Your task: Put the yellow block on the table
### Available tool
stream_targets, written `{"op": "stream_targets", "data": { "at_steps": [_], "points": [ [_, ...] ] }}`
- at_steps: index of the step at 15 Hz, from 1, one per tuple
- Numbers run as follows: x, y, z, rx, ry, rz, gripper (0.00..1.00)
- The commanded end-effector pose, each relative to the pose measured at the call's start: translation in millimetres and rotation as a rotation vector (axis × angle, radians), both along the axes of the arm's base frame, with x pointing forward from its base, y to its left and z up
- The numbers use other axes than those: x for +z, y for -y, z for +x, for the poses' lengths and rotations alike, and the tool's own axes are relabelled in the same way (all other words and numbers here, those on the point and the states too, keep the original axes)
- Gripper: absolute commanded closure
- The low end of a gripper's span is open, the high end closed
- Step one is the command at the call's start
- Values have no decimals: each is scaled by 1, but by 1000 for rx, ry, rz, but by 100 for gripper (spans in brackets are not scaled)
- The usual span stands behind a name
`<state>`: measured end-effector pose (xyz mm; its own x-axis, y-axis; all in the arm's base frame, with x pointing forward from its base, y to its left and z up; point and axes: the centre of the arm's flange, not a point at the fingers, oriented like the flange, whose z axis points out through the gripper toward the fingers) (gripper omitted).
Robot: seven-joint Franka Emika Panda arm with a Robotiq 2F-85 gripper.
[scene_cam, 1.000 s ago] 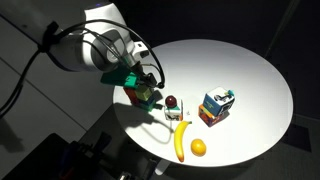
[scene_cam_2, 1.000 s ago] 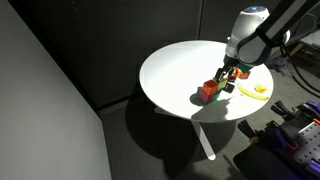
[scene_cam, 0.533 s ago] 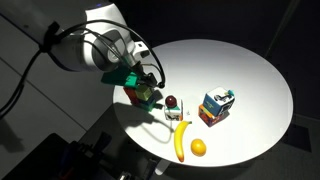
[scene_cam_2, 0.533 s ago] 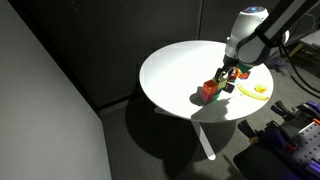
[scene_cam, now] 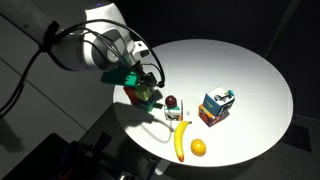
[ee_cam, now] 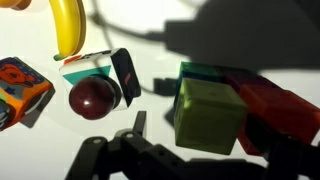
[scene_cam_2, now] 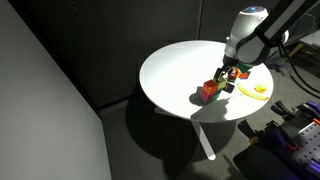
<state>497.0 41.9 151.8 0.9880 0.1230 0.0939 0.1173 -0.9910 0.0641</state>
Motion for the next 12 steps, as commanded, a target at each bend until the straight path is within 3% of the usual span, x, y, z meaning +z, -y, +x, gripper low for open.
{"op": "stream_targets", "data": {
  "at_steps": [1,12],
  "points": [
    [5,-3,5,-15,2,6,0],
    [0,-3,4,-16,-8,8,0]
  ]
}}
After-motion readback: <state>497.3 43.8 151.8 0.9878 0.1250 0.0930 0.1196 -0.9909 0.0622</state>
